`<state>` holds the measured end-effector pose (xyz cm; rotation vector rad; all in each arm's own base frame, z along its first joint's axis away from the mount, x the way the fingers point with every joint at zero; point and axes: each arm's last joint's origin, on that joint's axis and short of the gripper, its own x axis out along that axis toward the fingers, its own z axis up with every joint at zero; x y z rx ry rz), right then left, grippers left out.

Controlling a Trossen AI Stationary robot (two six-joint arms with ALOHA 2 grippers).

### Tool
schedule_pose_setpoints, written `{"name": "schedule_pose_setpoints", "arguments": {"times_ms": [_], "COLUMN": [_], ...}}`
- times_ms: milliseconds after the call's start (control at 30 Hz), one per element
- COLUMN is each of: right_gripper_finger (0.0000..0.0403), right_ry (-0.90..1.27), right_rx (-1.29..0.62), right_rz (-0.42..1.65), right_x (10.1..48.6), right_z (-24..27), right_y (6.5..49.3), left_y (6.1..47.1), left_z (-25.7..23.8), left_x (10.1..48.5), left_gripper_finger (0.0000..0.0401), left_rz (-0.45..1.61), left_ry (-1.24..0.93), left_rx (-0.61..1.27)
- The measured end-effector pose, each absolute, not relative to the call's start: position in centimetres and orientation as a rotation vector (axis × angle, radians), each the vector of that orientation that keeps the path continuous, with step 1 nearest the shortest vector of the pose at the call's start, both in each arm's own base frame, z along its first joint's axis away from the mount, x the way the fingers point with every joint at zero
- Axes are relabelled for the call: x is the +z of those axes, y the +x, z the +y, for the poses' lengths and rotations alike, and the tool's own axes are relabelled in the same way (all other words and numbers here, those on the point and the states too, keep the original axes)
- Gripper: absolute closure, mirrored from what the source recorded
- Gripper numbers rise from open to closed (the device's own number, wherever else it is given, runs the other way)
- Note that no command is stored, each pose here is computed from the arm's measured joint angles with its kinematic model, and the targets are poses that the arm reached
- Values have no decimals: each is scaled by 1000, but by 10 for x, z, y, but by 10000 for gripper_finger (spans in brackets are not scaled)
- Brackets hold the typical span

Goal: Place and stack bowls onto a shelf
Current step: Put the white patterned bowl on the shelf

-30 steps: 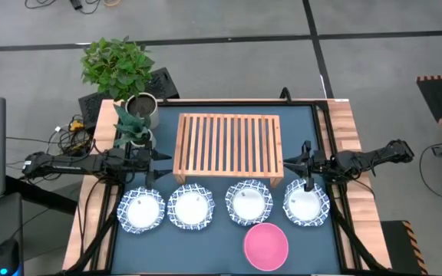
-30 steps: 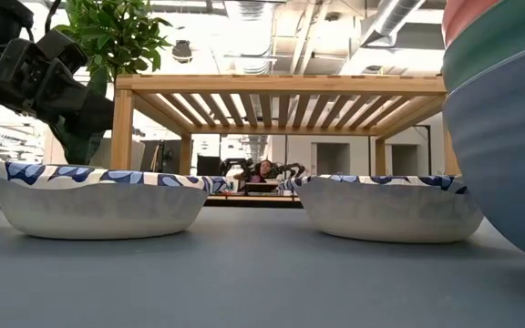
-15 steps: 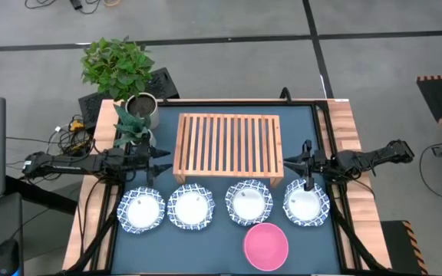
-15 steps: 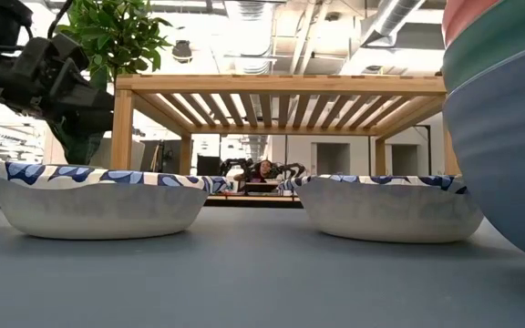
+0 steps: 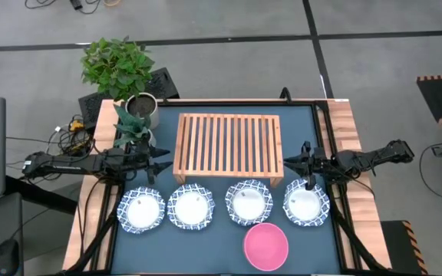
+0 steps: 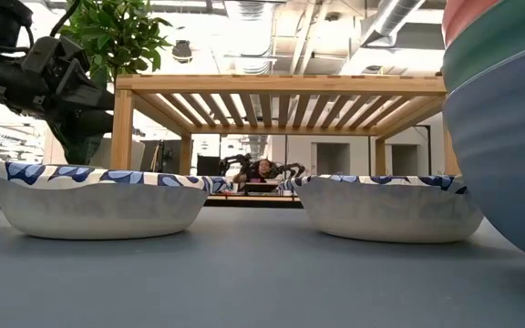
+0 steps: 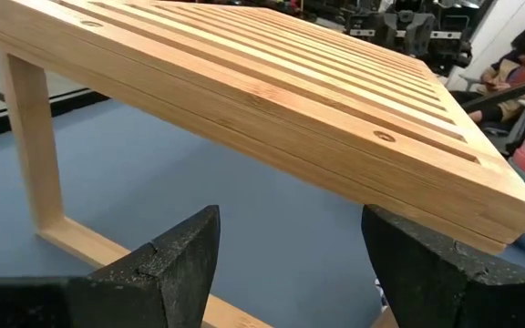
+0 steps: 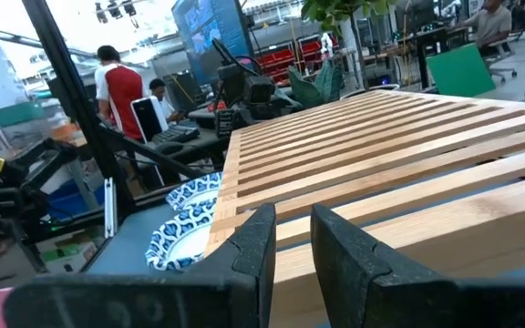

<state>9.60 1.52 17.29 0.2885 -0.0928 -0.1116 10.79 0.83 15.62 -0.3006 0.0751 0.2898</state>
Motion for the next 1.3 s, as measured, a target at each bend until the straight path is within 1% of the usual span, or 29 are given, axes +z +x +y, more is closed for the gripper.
{"name": "schedule_pose_setpoints", "arguments": {"times_ms": [133,300,367,467,567,633,800,900,1000,1133,1233,1300], "right_gripper_finger": [305,305,305,305,305,305,305,305,305,305,305,305], "right_ry": [290,297,338,382,397,393,387,397,414,441,437,423], "right_rx": [-111,-110,-104,-97,-90,-92,-169,-202,-245,-364,-458,-485], "right_rz": [-94,-104,-137,-165,-209,-199,-51,85,301,656,858,986], "right_x": [173,174,177,185,206,220,241,250,253,248,242,235], "right_z": [15,15,15,15,13,12,9,10,11,13,15,17], "right_y": [96,96,96,94,89,84,78,81,85,88,91,93], "left_y": [108,108,108,108,108,107,106,104,104,103,103,103], "left_z": [9,9,9,9,8,8,8,8,8,9,9,9], "left_x": [158,160,162,166,177,186,202,211,214,216,216,216], "left_gripper_finger": [148,148,148,148,148,148,148,148,148,148,148,148], "left_rz": [57,20,0,-22,-70,-126,-191,-215,-222,-229,-226,-225], "left_ry": [-303,-381,-411,-449,-451,-447,-417,-404,-387,-374,-374,-374], "left_rx": [306,306,303,289,265,254,242,239,239,248,250,253]}}
